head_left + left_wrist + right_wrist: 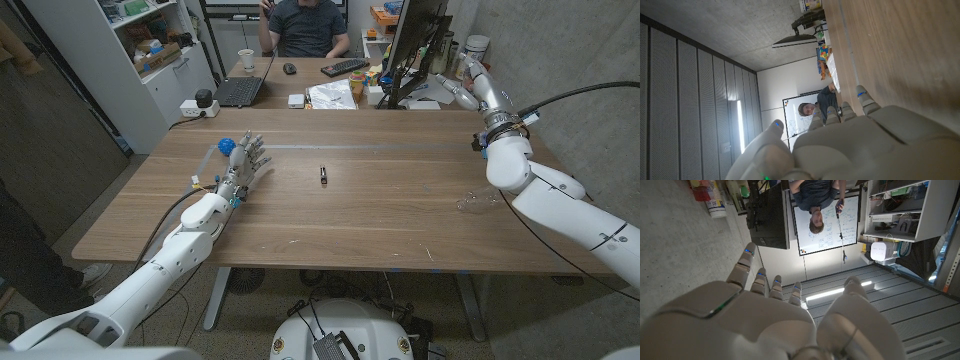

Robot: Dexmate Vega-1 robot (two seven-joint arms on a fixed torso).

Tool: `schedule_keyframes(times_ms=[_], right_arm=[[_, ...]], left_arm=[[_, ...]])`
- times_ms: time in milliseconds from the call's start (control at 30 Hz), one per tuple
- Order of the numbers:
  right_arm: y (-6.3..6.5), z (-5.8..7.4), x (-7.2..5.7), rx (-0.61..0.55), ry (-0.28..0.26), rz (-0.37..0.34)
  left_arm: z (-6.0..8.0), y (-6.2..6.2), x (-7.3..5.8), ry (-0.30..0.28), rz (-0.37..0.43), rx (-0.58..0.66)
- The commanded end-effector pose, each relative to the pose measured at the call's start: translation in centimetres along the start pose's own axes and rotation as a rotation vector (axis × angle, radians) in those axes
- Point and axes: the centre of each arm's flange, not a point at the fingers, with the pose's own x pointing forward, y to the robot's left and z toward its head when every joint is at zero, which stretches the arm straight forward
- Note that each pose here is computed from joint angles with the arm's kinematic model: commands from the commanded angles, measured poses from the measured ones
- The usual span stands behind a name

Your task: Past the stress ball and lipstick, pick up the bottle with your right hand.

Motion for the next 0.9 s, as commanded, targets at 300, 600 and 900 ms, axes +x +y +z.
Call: schedule_keyframes(times_ms=[300, 600, 900], right_arm=[[-3.6, 2.4, -2.8, -0.226, 0.067, -0.079], [-3.8, 3.0, -3.5, -0.369, 0.132, -0.098], [-4.4, 3.9, -4.8, -0.470, 0.185, -0.119]], left_arm=[[-0.1, 0.5, 0.2, -0.009, -0.038, -0.017], [0.0, 0.9, 0.4, -0.010, -0.048, -0.016], [-0.1, 1.3, 0.6, -0.009, -0.056, -0.019]])
